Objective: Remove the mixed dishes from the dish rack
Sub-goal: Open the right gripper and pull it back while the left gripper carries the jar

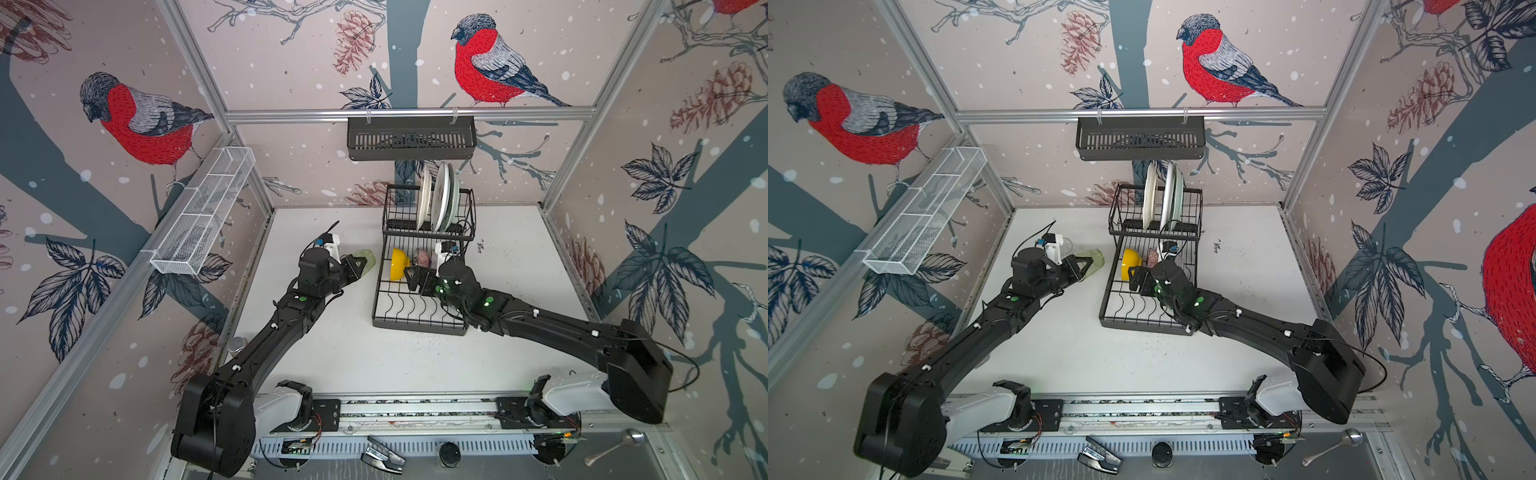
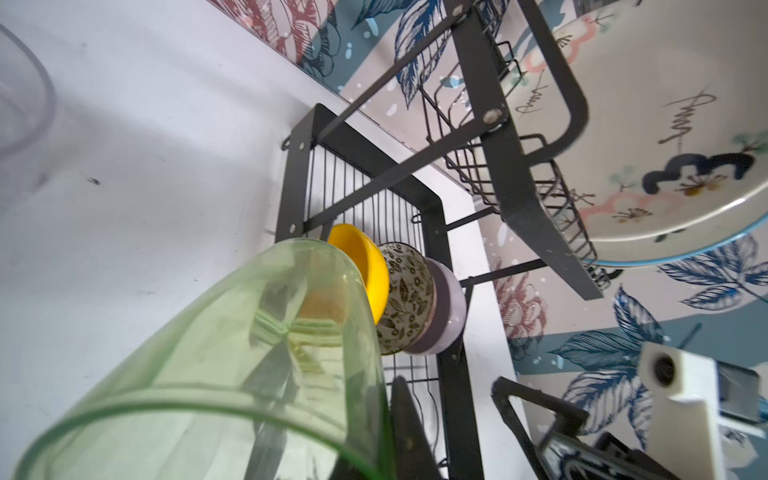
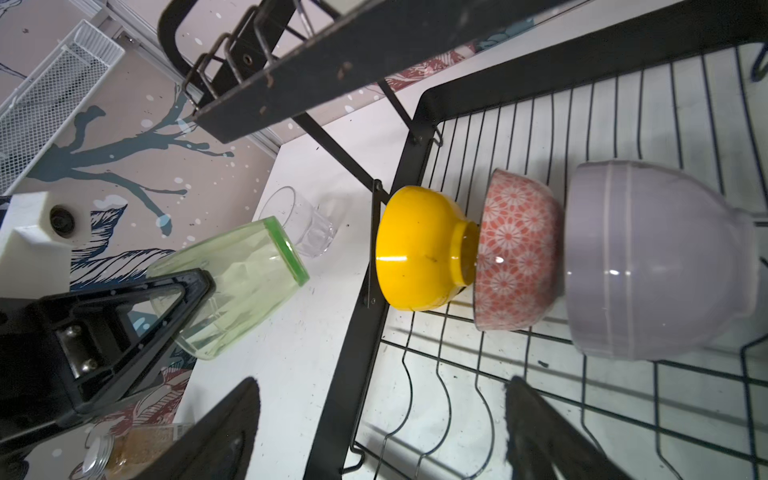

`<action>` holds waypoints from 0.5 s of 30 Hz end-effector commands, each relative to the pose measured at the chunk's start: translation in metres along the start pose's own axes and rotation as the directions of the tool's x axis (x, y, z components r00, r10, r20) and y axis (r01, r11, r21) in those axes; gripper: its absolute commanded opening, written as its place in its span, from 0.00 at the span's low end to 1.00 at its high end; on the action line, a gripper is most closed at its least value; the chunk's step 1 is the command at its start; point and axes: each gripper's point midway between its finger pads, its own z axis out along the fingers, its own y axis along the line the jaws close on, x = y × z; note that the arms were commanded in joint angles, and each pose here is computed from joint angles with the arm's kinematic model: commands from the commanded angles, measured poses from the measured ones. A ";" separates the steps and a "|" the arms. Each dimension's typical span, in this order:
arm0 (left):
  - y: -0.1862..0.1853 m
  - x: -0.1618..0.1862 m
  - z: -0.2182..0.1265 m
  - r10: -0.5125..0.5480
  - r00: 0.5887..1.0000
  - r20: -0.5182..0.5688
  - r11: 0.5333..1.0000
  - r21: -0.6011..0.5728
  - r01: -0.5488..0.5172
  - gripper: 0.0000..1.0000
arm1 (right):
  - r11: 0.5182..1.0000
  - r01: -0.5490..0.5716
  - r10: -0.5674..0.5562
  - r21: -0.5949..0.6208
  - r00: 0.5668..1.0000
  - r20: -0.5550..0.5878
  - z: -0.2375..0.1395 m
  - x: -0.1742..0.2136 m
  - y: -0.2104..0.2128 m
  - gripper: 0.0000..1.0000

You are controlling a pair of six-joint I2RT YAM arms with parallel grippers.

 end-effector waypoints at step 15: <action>0.049 -0.034 0.039 0.144 0.985 -0.095 0.924 -0.344 -0.168 0.00 | 0.982 0.094 -0.114 0.164 0.987 0.116 -0.044 -0.008 -0.053 0.94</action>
